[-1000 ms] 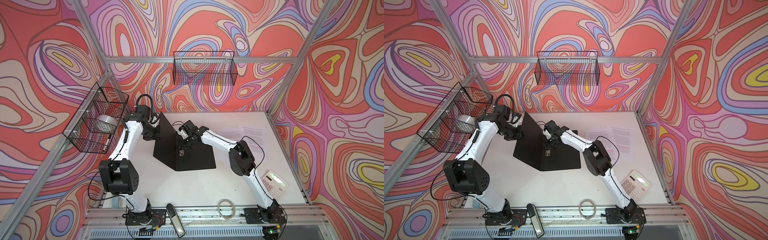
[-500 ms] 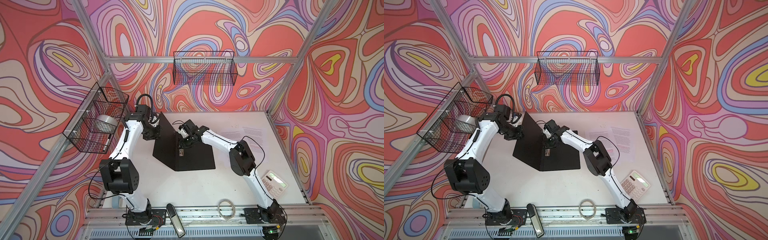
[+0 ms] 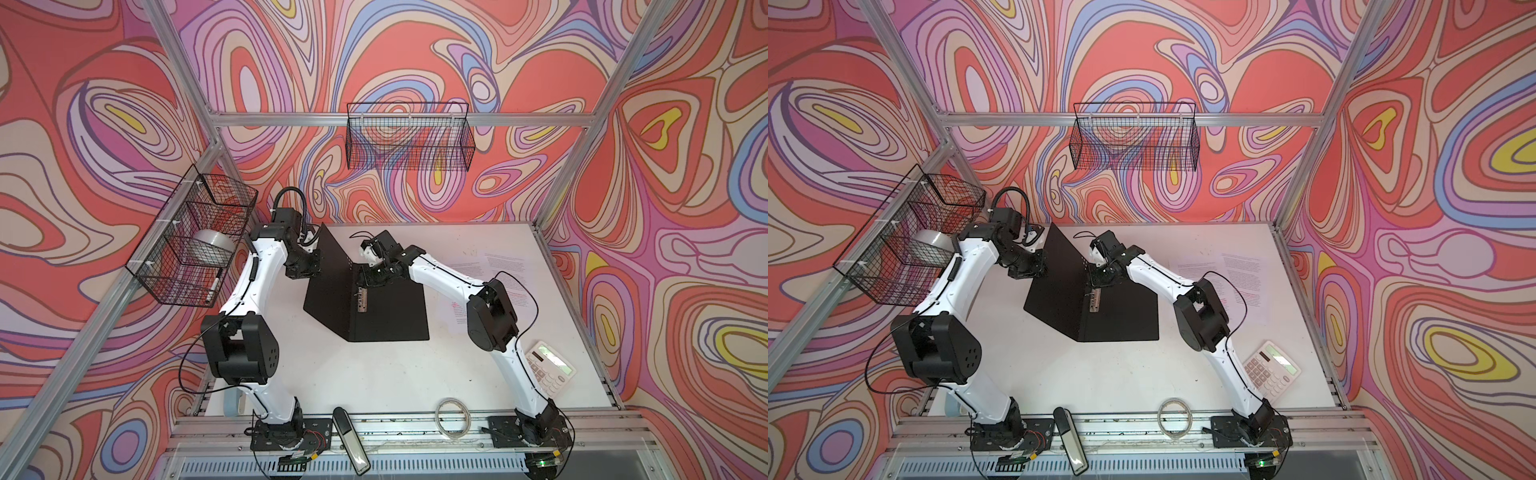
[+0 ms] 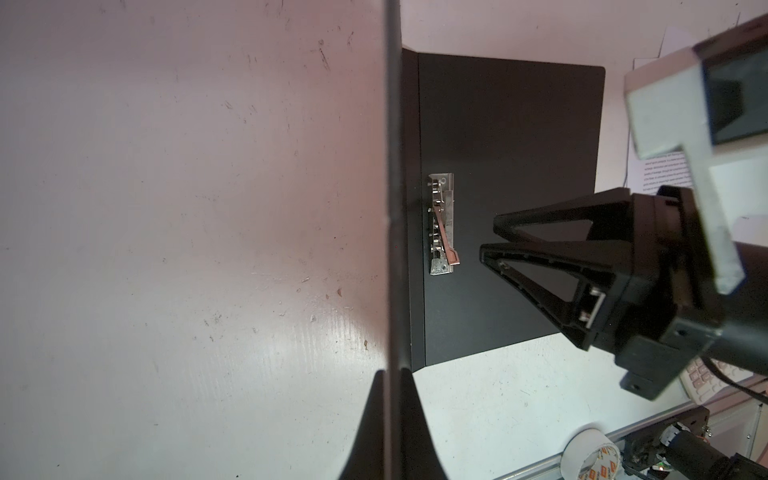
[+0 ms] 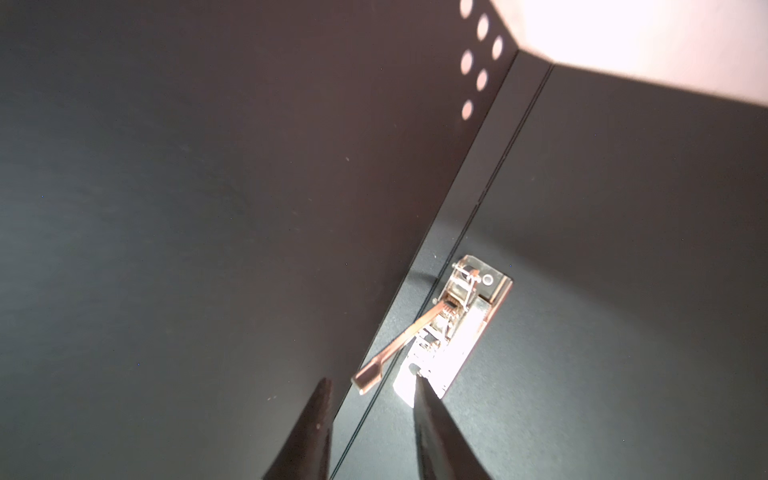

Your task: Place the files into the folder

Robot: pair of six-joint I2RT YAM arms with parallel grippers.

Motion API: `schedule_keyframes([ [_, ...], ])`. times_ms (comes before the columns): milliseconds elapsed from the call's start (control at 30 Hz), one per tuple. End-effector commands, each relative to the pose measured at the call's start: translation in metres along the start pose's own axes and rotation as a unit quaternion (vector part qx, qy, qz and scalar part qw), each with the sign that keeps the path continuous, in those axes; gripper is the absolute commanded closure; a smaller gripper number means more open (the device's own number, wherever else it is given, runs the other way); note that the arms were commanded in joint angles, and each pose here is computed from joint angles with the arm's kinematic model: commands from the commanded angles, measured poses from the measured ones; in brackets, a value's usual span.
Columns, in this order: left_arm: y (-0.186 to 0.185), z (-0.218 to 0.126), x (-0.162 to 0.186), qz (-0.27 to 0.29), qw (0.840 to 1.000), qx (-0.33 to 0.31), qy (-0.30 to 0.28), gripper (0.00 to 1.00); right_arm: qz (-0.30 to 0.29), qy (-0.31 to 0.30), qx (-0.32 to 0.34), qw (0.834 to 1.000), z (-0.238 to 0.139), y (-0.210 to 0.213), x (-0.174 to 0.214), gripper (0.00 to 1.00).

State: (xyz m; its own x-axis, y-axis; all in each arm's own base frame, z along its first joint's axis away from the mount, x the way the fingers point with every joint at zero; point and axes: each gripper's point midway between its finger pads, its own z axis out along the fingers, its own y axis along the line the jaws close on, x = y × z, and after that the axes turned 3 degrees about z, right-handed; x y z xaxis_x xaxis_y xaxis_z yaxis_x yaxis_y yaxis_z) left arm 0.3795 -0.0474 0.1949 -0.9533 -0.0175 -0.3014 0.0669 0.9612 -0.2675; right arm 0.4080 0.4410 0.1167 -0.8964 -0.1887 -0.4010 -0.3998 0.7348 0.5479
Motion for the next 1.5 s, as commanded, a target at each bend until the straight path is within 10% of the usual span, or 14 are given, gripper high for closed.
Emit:
schedule_keyframes([
  [0, 0.005, 0.000, -0.001, 0.006, 1.000, -0.012, 0.007, 1.00, -0.016, -0.012, -0.021, 1.000, -0.027, 0.015, 0.000, 0.74],
  [333, 0.003, 0.001, 0.001, 0.003, 1.000, -0.002, 0.011, 1.00, -0.005, 0.056, -0.134, 0.989, -0.010, 0.030, 0.048, 0.86],
  [1467, -0.004, -0.004, 0.009, 0.006, 1.000, 0.013, 0.023, 1.00, -0.010, 0.047, -0.093, 0.994, 0.040, -0.016, 0.004, 0.82],
])
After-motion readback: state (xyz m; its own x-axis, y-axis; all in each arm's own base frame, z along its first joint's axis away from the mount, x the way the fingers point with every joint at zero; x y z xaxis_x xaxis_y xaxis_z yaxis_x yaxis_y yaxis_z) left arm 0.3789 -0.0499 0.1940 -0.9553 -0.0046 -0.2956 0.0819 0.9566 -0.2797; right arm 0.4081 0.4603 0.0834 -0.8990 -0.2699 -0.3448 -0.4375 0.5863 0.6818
